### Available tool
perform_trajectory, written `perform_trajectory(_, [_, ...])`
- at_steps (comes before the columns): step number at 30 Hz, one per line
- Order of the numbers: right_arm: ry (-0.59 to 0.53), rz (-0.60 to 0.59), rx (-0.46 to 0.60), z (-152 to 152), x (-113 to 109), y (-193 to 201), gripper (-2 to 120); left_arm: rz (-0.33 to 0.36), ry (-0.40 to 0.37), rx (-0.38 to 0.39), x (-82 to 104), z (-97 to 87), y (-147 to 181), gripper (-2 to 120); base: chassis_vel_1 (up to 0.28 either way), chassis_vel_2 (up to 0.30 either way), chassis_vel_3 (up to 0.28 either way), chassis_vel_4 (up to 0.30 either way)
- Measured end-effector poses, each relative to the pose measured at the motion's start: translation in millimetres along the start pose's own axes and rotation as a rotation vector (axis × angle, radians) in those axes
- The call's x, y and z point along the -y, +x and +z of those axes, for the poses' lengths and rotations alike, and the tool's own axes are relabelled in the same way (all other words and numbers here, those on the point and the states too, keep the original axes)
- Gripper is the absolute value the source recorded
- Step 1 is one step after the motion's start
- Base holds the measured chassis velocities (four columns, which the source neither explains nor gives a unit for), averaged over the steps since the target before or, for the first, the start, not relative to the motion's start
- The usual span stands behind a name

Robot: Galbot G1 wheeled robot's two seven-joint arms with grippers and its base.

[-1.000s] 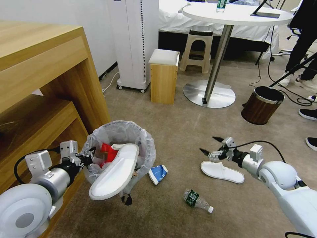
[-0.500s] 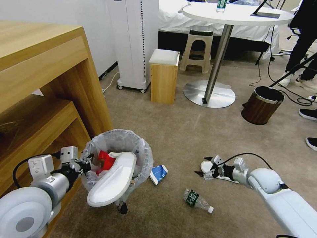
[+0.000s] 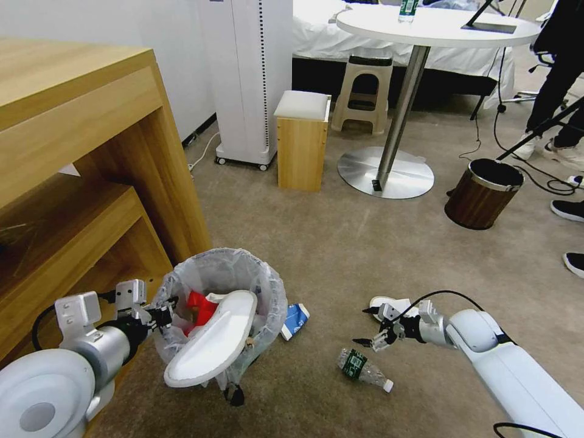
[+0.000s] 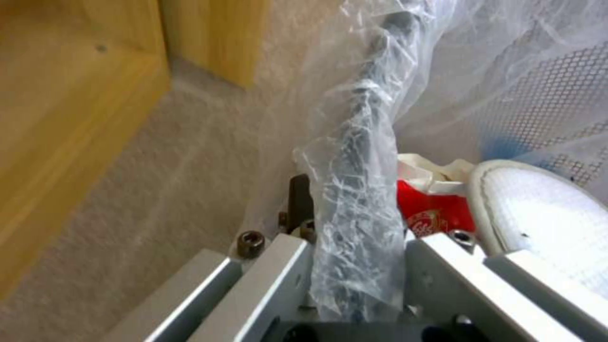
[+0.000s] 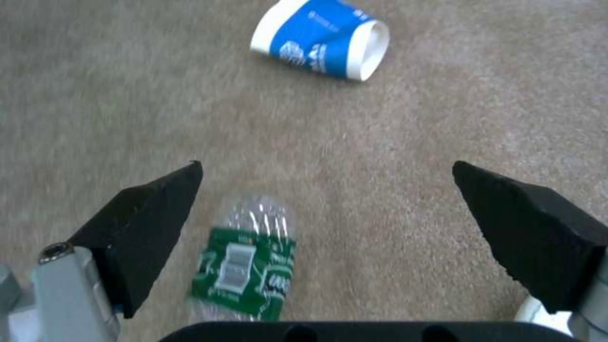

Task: Pick up the trash bin and place the garbage on the floor into it.

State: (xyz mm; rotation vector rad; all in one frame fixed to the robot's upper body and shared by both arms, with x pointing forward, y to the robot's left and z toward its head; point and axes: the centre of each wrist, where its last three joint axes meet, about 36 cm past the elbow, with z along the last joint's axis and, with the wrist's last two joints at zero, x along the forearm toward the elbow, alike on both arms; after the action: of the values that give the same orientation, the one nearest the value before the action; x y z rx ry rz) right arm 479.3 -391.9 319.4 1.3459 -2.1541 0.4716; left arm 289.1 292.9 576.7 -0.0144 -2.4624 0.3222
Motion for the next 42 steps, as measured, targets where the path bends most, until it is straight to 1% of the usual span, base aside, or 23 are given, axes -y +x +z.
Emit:
perform_trajectory(1, [0.000, 0.000, 0.000, 0, 0, 0, 100, 0.000, 0.000, 0.000, 0.0, 0.0, 0, 0, 0.000, 0.000, 0.000, 0.000])
perform_trajectory(4, [0.062, -0.054, -0.019, 5, 10, -1, 100, 0.035, 0.063, -0.034, 0.9, -1.4, 2, 0, 0.000, 0.000, 0.000, 0.000])
perform_trajectory(5, [0.062, -0.054, -0.019, 5, 10, -1, 100, 0.035, 0.063, -0.034, 0.9, -1.4, 2, 0, 0.000, 0.000, 0.000, 0.000])
perform_trajectory(7, [0.084, -0.066, -0.045, 11, 15, -3, 100, 0.056, 0.105, -0.049, 2.0, -2.0, 4, 0, 0.000, 0.000, 0.000, 0.000])
perform_trajectory(8, [0.084, -0.066, -0.045, 11, 15, -3, 100, 0.056, 0.105, -0.049, 2.0, -2.0, 4, 0, 0.000, 0.000, 0.000, 0.000])
perform_trajectory(10, [0.100, -0.077, -0.073, 18, 18, -8, 100, 0.063, 0.133, -0.059, 1.6, -0.5, 4, 0, 0.000, 0.000, 0.000, 0.000])
perform_trajectory(11, [0.100, -0.077, -0.073, 18, 18, -8, 100, 0.063, 0.133, -0.059, 1.6, -0.5, 4, 0, 0.000, 0.000, 0.000, 0.000])
perform_trajectory(14, [0.122, -0.088, -0.119, 23, 22, -14, 100, 0.061, 0.141, -0.054, 0.9, -0.7, 4, 0, 0.000, 0.000, 0.000, 0.000])
perform_trajectory(19, [0.123, -0.096, -0.158, 30, 23, -20, 100, 0.057, 0.142, -0.040, -0.3, -3.6, 6, 0, 0.000, 0.000, 0.000, 0.000])
perform_trajectory(24, [0.071, -0.107, -0.175, 38, 17, -30, 100, 0.042, 0.139, -0.027, -3.7, -7.1, 6, 0, 0.000, 0.000, 0.000, 0.000])
perform_trajectory(27, [0.006, -0.110, -0.176, 44, 12, -36, 100, 0.030, 0.135, -0.023, -6.3, -8.7, 6, 0, 0.000, 0.000, 0.000, 0.000])
perform_trajectory(31, [-0.032, -0.127, -0.191, 49, 7, -36, 100, 0.020, 0.132, -0.019, -8.6, -10.1, 4, 0, 0.000, 0.000, 0.000, 0.000])
perform_trajectory(36, [-0.074, -0.140, -0.184, 52, 3, -39, 100, 0.017, 0.131, -0.012, -9.5, -10.9, 2, 0, 0.000, 0.000, 0.000, 0.000])
perform_trajectory(38, [-0.119, -0.154, -0.170, 56, -2, -43, 100, 0.018, 0.130, -0.009, -9.6, -11.7, 2, 0, 0.000, 0.000, 0.000, 0.000])
perform_trajectory(42, [-0.143, -0.159, -0.179, 59, -9, -45, 100, 0.013, 0.129, -0.002, -11.4, -13.5, 2, 0, 0.000, 0.000, 0.000, 0.000])
